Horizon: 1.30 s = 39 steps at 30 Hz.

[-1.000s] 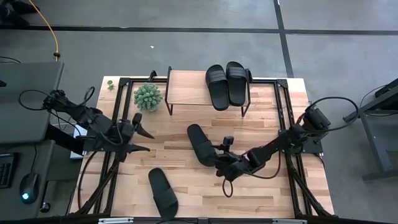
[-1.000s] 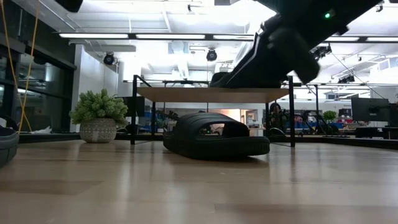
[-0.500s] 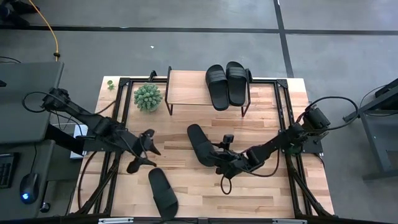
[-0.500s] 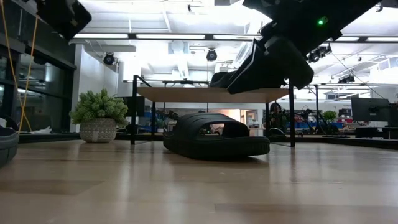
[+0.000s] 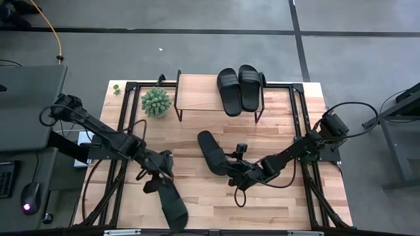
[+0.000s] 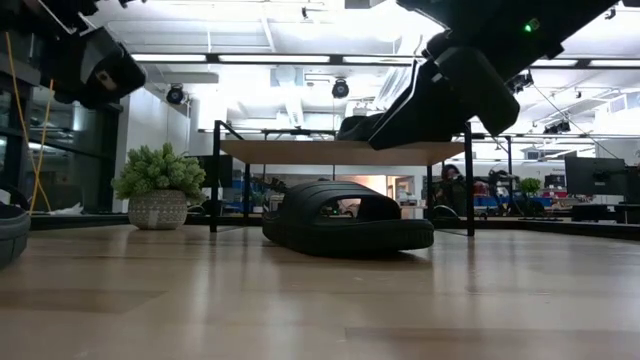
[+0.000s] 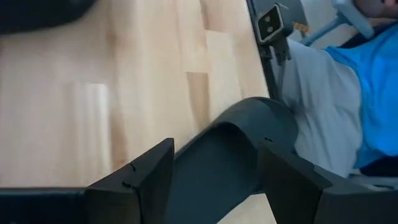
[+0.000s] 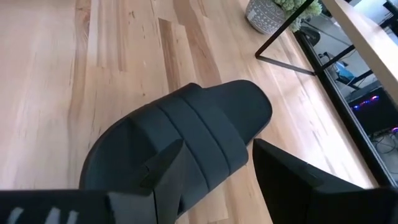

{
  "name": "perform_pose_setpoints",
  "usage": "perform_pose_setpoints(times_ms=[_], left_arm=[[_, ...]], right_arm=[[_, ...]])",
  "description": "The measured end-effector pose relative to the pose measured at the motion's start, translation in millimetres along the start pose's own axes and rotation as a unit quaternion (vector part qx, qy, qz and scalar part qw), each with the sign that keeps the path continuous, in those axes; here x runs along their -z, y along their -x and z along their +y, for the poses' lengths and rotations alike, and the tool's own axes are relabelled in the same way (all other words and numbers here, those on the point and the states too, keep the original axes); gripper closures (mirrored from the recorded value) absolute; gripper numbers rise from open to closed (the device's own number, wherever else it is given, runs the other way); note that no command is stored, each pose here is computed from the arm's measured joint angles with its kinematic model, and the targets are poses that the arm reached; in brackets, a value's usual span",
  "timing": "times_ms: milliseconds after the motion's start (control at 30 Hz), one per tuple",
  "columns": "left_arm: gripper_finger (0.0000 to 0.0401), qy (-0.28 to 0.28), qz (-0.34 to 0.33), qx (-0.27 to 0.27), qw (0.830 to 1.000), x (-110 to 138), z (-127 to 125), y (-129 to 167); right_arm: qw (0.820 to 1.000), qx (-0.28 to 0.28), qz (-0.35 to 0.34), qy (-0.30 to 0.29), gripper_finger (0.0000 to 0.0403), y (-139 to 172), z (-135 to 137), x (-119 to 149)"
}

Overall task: Pick and place slides into the shelf
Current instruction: Put the black slide on the shelf

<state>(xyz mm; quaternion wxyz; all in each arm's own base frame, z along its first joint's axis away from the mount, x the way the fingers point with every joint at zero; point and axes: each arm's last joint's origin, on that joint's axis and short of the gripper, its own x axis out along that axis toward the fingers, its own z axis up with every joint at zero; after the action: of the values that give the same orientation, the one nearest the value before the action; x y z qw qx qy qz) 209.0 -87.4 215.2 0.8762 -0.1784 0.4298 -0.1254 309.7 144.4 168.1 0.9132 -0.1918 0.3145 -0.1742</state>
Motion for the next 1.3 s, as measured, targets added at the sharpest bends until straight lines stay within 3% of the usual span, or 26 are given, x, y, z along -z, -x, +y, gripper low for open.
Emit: perform_pose_setpoints(times_ms=[400,833,1300], left_arm=[[0.019,0.008,0.046,0.044,0.998,7.8,-11.8,-30.9],[0.019,0.024,0.016,0.021,0.999,18.9,-33.4,-34.5],[0.019,0.06,0.049,0.026,0.997,29.6,-35.1,-71.9]], right_arm=[[1.0,-0.007,0.002,-0.007,0.0224,0.2,0.6,0.3],[0.999,-0.022,-0.013,-0.024,0.0224,0.4,1.9,-3.9],[0.995,-0.07,-0.045,-0.057,0.0224,3.5,7.1,-12.4]])
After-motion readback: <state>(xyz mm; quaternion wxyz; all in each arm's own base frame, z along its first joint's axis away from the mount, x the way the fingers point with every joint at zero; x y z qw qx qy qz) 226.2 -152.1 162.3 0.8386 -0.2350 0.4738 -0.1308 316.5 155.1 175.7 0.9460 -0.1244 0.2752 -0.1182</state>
